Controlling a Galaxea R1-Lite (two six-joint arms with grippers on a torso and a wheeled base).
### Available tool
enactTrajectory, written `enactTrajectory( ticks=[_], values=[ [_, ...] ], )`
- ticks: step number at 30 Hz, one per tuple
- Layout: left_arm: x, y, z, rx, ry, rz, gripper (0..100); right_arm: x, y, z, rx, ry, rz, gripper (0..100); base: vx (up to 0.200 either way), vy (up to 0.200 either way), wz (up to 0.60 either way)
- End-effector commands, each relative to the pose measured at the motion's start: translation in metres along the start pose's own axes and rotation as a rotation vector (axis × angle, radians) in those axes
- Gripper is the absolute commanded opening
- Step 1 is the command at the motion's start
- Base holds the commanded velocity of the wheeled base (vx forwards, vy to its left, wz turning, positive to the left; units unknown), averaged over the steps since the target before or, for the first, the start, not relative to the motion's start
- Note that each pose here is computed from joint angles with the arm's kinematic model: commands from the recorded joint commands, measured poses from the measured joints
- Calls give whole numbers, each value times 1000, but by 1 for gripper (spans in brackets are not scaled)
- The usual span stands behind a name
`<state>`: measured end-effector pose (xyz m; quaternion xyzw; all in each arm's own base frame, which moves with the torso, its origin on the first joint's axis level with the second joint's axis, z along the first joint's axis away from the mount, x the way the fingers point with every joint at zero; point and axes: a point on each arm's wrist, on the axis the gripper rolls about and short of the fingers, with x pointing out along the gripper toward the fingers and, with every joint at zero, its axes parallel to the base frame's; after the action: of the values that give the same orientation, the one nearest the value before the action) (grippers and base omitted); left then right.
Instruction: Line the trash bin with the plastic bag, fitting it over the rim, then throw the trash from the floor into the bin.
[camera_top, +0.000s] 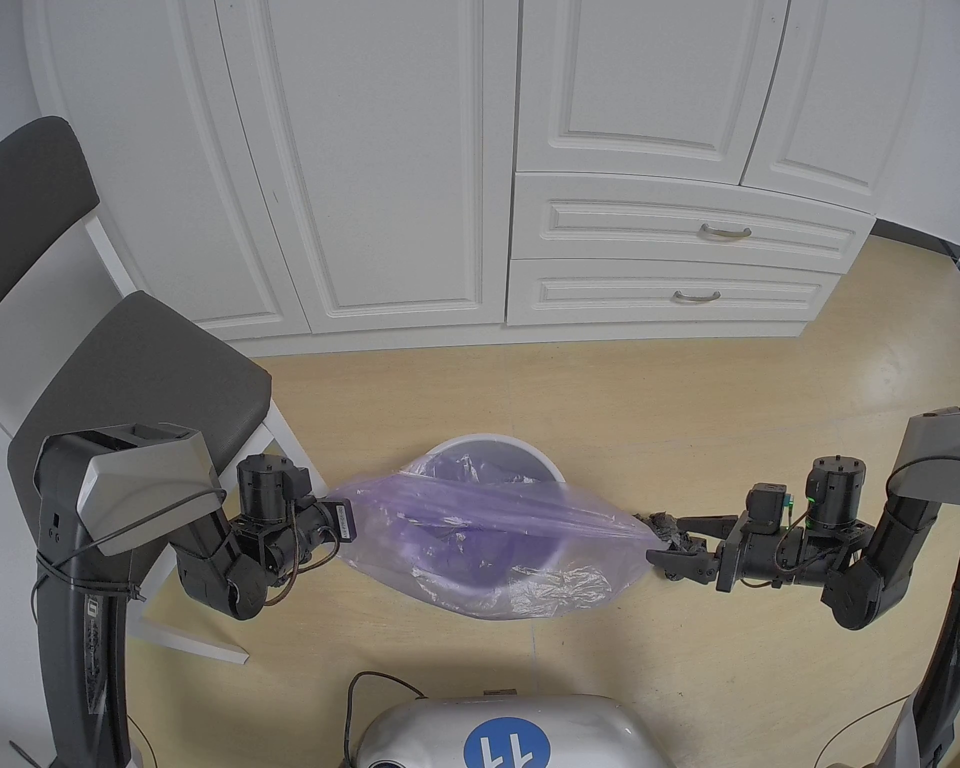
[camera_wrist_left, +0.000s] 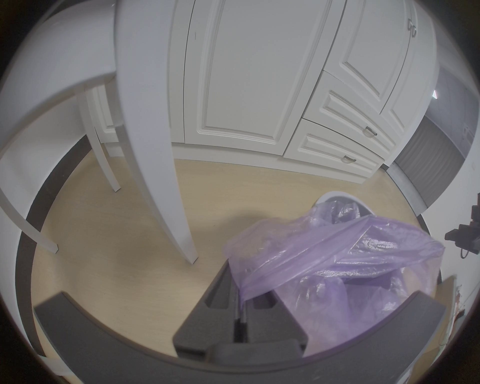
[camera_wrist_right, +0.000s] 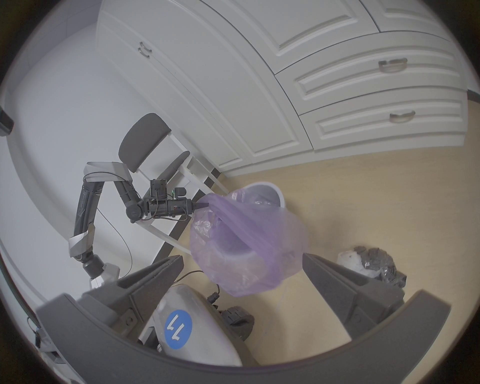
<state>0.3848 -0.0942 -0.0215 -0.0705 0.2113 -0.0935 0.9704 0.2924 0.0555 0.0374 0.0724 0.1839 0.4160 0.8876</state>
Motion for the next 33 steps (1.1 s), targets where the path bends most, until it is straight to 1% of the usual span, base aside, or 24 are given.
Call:
enactTrajectory(
  ticks=[1,3,4,5,7,9,10,11,12,13,14,16,18,21,22,29,33],
  values=[
    [-16,-17,13,8,-26,-42,0,9,15,9,-64,-51,-19,100,0,0,0],
    [-25,-30,18,4,-34,-71,0,18,25,12,-93,-75,-88,100,0,0,0],
    [-26,-32,18,2,-36,-76,0,19,27,12,-98,-80,-100,100,0,0,0],
    [-30,-41,22,-5,-48,-90,0,30,38,13,-121,-101,-166,100,0,0,0],
    [-33,-51,24,-21,-66,-83,0,44,51,11,-145,-116,-247,100,0,0,0],
    [-33,-57,24,-32,-73,-72,0,58,61,9,-172,-131,-313,100,0,0,0],
    [-33,-58,24,-32,-74,-70,0,60,62,8,-178,-132,-323,100,0,0,0],
    [-34,-59,23,-31,-70,-73,0,70,65,3,-215,-130,-377,100,0,0,0],
    [-34,-59,22,-31,-67,-73,0,75,64,-1,-241,-129,-398,100,0,0,0],
    [-33,-59,21,-31,-65,-72,0,75,64,-2,-245,-130,-400,100,0,0,0],
    [-33,-58,19,-30,-60,-71,0,82,61,-14,-280,-97,-421,100,0,0,0],
    [-33,-58,19,-30,-58,-72,0,87,56,-29,-314,-40,-426,100,0,0,0],
    [-33,-58,17,-28,-53,-70,0,91,54,-35,-343,-17,-429,100,0,0,0],
    [-33,-58,17,-27,-49,-69,0,97,53,-41,-349,-4,-423,100,0,0,0],
    [-33,-57,17,-27,-46,-67,100,99,52,-41,-349,-6,-423,100,0,0,0],
    [-35,-54,15,-22,-39,-64,100,113,43,-50,-348,-6,-428,100,0,0,0],
    [-38,-54,16,-18,-37,-65,100,125,30,-48,-344,-43,-448,100,0,0,0]
  ],
)
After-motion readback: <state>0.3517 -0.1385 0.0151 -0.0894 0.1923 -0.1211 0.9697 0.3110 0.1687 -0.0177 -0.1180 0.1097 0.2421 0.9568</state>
